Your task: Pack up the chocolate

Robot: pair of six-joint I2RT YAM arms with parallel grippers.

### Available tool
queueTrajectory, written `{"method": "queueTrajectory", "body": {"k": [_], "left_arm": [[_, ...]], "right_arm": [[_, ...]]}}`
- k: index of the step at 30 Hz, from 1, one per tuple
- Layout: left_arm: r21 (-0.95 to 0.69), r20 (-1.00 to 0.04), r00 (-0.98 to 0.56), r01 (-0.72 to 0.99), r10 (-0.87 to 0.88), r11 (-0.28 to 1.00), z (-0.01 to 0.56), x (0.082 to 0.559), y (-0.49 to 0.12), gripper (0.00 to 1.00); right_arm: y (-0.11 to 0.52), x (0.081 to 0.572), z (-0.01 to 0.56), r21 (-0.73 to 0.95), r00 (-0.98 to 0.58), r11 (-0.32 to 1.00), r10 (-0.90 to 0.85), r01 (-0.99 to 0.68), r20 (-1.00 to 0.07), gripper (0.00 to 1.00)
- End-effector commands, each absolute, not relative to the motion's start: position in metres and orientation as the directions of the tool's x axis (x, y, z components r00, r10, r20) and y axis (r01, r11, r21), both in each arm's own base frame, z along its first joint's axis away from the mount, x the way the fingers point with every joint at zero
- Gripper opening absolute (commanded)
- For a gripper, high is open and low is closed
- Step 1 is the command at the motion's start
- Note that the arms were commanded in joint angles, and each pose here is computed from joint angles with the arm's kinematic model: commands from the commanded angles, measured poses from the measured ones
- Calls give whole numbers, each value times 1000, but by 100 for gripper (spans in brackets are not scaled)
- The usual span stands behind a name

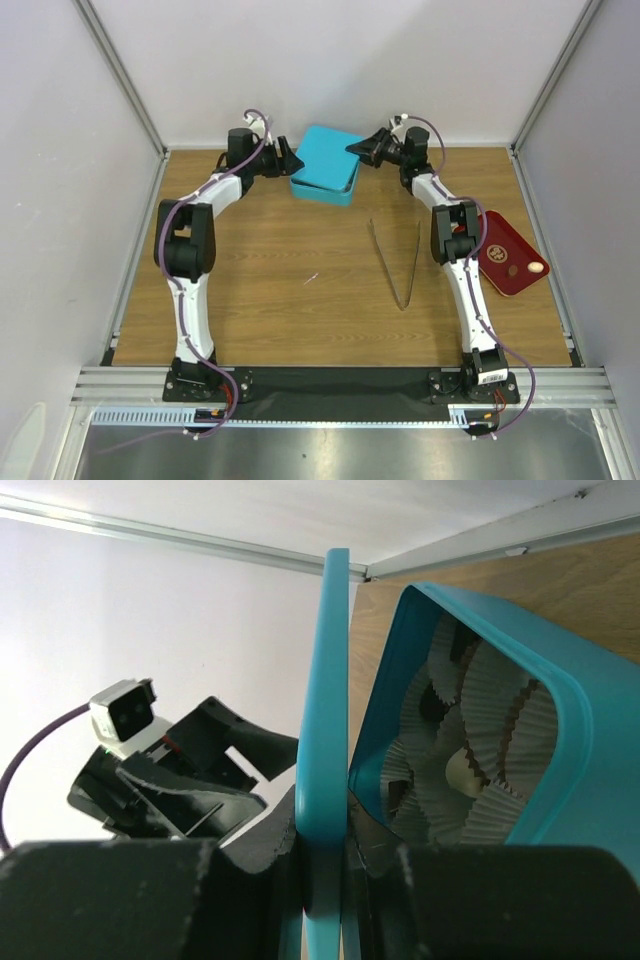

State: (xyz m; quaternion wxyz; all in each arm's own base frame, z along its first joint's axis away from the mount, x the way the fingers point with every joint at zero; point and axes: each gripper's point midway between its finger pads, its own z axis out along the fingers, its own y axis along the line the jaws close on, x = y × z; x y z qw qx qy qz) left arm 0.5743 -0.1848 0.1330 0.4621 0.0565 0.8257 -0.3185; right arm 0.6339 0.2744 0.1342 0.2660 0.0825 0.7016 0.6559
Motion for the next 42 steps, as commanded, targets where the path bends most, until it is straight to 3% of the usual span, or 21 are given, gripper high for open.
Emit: {"method": "queueTrajectory", "body": {"k": [1,21,29,42], "left_arm": [[-450,-827,-529,418,-191,789,142,589,-182,73],[-484,-798,-573,423,-188,766,123,595,-189,69],[-483,-798,-575,432,-180,761,125,593,-190,70],[-486,-788,-587,407,-186,774,118,594,-184,70]], "right_arm": [[275,637,159,947,-822,87,476,-309,-312,0],[265,636,128,970,-859,81,451,-231,-242,0],[264,630,158,959,-855,-14,456,-283,-246,0],[271,625,153,962,-867,4,433,-274,-248,0]]}}
